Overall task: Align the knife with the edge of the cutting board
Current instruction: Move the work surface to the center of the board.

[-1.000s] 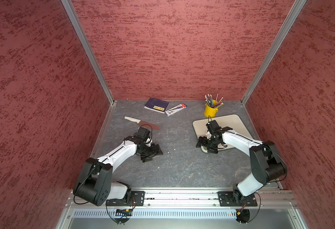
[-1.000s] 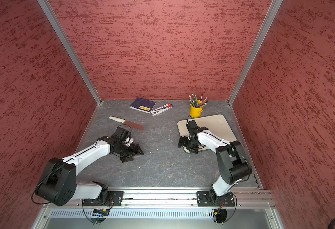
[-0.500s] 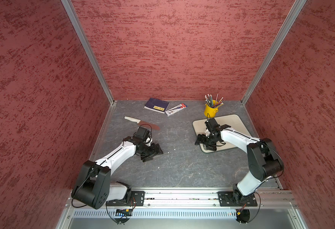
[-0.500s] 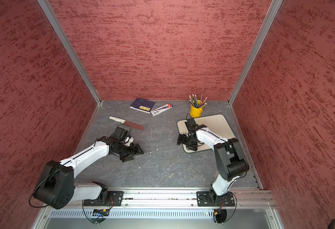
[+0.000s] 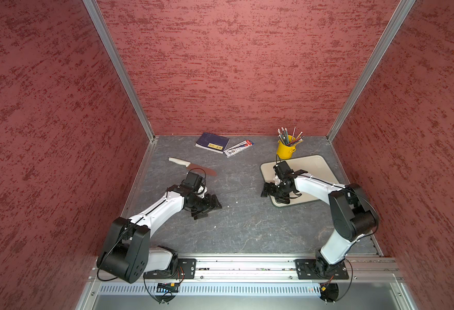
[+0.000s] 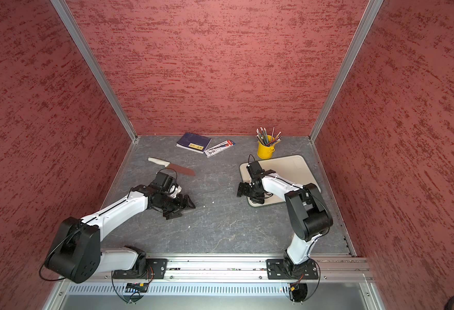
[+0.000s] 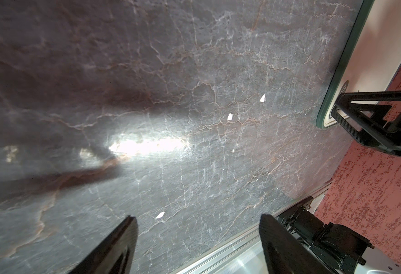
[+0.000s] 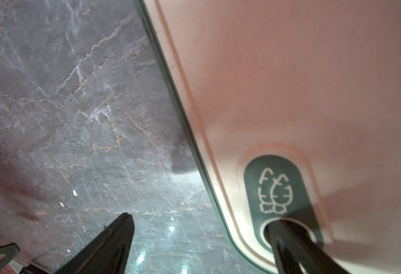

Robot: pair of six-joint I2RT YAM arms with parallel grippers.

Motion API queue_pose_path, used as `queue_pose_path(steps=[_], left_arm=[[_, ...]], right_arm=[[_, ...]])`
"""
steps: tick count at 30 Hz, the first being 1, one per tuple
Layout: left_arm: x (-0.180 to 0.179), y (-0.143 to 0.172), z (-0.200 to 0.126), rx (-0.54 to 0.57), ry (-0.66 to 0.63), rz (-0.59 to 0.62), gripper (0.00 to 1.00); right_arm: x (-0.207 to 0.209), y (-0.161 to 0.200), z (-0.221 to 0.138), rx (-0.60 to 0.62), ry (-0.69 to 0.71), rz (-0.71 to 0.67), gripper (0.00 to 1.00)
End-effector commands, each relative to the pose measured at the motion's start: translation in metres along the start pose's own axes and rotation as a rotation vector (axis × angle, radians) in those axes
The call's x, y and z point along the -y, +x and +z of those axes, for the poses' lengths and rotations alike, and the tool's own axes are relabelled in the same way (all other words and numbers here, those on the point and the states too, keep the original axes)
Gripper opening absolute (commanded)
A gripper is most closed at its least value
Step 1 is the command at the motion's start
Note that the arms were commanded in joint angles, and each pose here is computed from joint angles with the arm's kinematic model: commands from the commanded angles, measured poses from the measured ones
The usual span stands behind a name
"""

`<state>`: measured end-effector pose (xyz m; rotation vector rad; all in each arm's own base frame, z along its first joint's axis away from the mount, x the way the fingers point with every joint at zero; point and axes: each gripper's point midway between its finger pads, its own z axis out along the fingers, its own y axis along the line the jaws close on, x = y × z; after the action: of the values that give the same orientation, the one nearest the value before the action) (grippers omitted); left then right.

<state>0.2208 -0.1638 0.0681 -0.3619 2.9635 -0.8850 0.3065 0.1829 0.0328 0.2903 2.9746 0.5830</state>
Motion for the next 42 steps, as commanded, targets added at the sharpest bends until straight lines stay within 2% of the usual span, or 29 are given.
queue_pose_path(steps=[1, 9, 16, 19, 23, 29, 34, 39, 42], left_arm=[[0.001, -0.002, -0.001, 0.022, 0.005, 0.003, 0.85], [-0.002, -0.003, 0.0, 0.036, 0.006, -0.021, 0.85], [-0.009, -0.002, 0.0, 0.036, -0.012, -0.038, 0.85], [-0.01, -0.002, -0.001, 0.038, -0.011, -0.047, 0.85], [-0.009, 0.001, 0.0, 0.03, -0.002, -0.052, 0.85], [-0.005, 0.0, 0.004, 0.023, 0.031, -0.063, 0.84], [0.009, -0.007, 0.009, 0.016, 0.079, -0.069, 0.84], [0.02, -0.014, 0.013, 0.003, 0.076, -0.052, 0.84], [0.025, -0.018, 0.017, -0.006, 0.072, -0.046, 0.84]], right_arm=[[-0.013, 0.029, 0.016, -0.063, -0.028, -0.027, 0.93], [-0.065, 0.073, 0.033, -0.117, -0.088, -0.118, 0.94], [-0.137, 0.109, 0.05, -0.178, -0.144, -0.257, 0.94], [-0.159, 0.107, 0.042, -0.166, -0.176, -0.282, 0.95], [-0.161, 0.077, 0.018, -0.07, -0.165, -0.315, 0.97], [-0.11, 0.017, -0.026, 0.055, -0.108, -0.254, 0.98], [-0.019, -0.032, -0.056, 0.151, -0.016, -0.068, 0.98], [0.07, -0.056, -0.072, 0.172, 0.097, 0.112, 0.98], [0.105, -0.064, -0.08, 0.182, 0.136, 0.182, 0.98]])
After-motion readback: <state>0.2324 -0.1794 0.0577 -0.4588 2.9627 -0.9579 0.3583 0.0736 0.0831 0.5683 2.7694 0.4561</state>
